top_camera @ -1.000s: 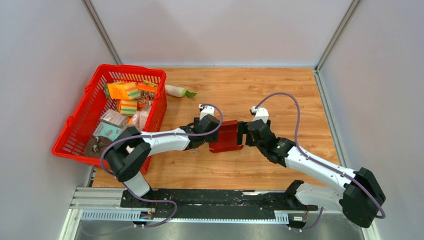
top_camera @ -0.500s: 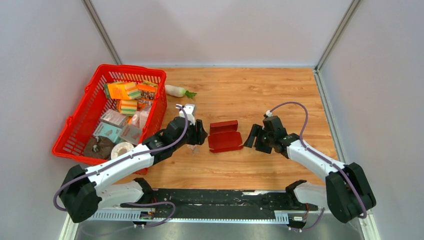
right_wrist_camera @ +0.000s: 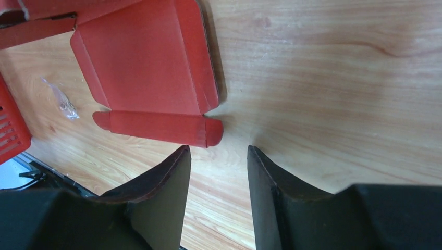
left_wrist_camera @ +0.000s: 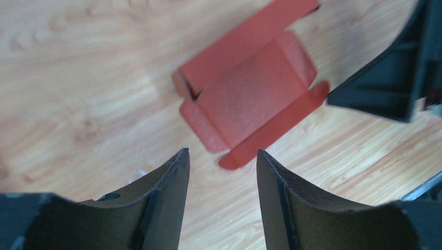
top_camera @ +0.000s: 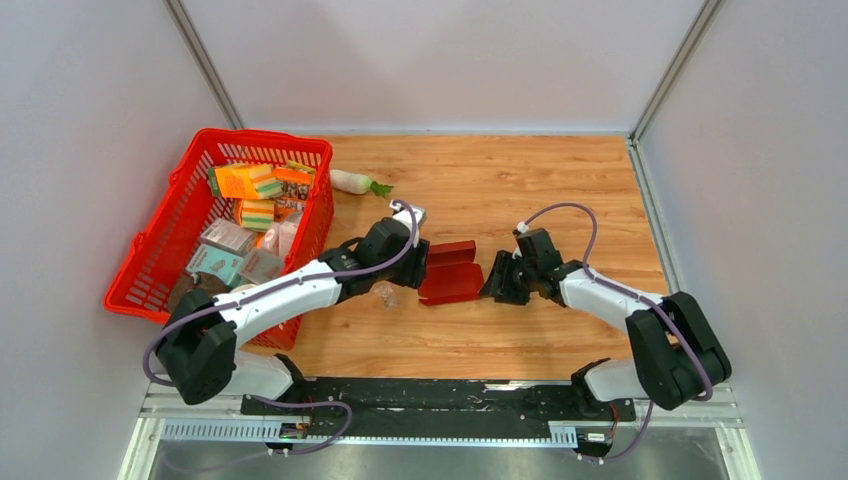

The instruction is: Fold the paper box

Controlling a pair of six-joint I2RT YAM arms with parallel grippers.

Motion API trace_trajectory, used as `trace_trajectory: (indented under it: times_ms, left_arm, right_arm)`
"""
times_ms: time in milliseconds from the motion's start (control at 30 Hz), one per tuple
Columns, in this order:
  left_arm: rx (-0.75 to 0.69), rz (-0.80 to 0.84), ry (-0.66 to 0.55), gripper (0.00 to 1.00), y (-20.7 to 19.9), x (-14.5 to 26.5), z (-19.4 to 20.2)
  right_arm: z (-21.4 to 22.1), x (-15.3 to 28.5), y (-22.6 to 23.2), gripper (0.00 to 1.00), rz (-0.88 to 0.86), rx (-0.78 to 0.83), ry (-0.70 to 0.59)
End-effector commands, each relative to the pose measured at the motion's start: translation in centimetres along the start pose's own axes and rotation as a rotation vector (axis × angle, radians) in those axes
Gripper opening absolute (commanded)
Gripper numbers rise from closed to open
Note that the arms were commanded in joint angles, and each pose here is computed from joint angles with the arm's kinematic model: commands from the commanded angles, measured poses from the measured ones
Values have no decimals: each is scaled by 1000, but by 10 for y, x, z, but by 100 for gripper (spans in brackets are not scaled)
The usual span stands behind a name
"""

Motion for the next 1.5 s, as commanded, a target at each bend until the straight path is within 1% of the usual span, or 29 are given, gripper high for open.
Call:
trace_trajectory:
  times_ms: [0,100,133,167,200,233,300,333,400,433,533,567,633,733,967,1067,1233,1267,1333,1367,1433,1467]
  left_arm:
    - [-137,74,-47,56,-31,5,-25]
    - [-221,129,-29,56,-50,3,-13]
    - [-253,135,-18,57,-52,2,-5]
    - [-296,138,-22,58,-54,1,-1]
    - [-338,132,-17,59,-59,1,7]
    - [-370,121,-2,62,-58,-2,14]
    - [-445,81,9,64,-55,-4,21]
    - [-481,75,28,64,-57,-7,29]
    - [-553,26,37,65,-55,-11,32]
    - [-585,11,51,66,-58,-15,35]
    - [-679,-51,82,67,-58,-24,36]
    - [-730,-61,93,68,-60,-25,39]
    - [-778,-93,99,68,-62,-31,39]
    - [-821,-135,98,69,-63,-37,42]
    - [-915,-196,105,68,-61,-45,46]
    - [-953,-243,91,64,-60,-49,46]
    - [-1029,-284,116,51,-60,-59,53]
    - [-1037,-308,108,46,-59,-59,53]
    - [-1058,-316,100,41,-59,-59,56]
    - [-1060,-335,84,34,-58,-58,55]
    - [-1061,-344,59,26,-59,-57,53]
    - [-1059,-355,41,18,-60,-54,51]
  right_arm:
    - [-18,-8,12,45,-67,-27,-41]
    - [-18,-14,15,38,-113,-72,-23]
    - [-19,-16,15,33,-132,-82,-34]
    - [-17,-17,17,31,-156,-120,-23]
    - [-16,-21,12,25,-149,-155,-11]
    - [-22,-23,14,21,-174,-165,-40]
    - [-22,-28,11,14,-183,-216,-25]
    - [-23,-29,11,10,-191,-221,-29]
    - [-23,-29,11,5,-201,-242,-21]
    - [-23,-29,12,1,-208,-245,-18]
    - [-24,-24,14,0,-229,-271,-3]
    - [-23,-21,15,0,-247,-281,5]
    - [-22,-16,15,0,-256,-316,18]
    - [-20,-10,19,0,-274,-338,44]
    - [-17,2,26,0,-337,-423,86]
    - [-16,6,29,0,-354,-439,99]
    - [-15,13,31,0,-393,-465,97]
    - [-14,14,32,0,-394,-464,102]
    - [-13,17,32,0,-391,-467,105]
    - [-12,18,32,0,-391,-466,109]
    - [-15,23,35,0,-404,-453,97]
    - [-13,25,35,0,-393,-457,110]
Point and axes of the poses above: each gripper's point midway between its finger pads, its own x axis back along the fingers, its own y axis along the line the jaws close on, z = x × y, the point moved 6 cm from there along x, back along the fingers, and after that the axes turned 12 degrees about x, right-handed, at the moved point
